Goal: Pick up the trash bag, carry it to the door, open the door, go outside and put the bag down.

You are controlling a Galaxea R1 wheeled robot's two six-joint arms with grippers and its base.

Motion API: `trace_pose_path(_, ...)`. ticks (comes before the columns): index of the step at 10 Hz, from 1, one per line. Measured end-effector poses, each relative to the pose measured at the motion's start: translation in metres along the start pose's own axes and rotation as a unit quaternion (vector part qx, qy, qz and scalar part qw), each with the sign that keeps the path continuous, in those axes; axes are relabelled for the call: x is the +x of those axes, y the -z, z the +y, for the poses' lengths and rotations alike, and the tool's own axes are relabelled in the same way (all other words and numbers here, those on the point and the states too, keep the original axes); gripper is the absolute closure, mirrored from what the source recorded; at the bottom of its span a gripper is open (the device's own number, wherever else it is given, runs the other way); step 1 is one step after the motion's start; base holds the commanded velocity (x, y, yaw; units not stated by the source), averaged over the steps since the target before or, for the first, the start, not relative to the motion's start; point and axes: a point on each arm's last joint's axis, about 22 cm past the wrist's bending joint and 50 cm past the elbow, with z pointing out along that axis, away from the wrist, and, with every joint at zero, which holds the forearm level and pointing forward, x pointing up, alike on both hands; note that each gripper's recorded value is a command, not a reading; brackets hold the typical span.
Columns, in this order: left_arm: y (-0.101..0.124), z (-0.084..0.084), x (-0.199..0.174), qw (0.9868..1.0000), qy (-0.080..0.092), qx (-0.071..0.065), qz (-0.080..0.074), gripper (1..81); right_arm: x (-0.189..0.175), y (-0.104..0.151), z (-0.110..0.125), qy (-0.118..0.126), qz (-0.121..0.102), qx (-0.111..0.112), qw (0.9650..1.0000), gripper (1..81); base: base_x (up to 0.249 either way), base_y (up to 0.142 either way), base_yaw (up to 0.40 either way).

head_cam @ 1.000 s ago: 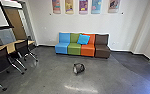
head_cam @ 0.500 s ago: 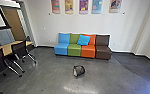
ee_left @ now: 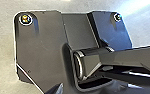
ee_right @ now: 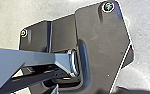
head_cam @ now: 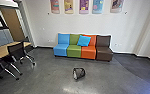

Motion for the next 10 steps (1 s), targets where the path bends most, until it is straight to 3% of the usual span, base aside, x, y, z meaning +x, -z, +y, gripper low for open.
trace_pose_path(10, -0.002, 0.003, 0.006, 1.0000, -0.001, -0.002, 0.003, 1.0, 0.010, -0.003, -0.003, 0.001, 0.004, 0.001, 1.0000, 1.0, 0.203, 0.000, 0.000)
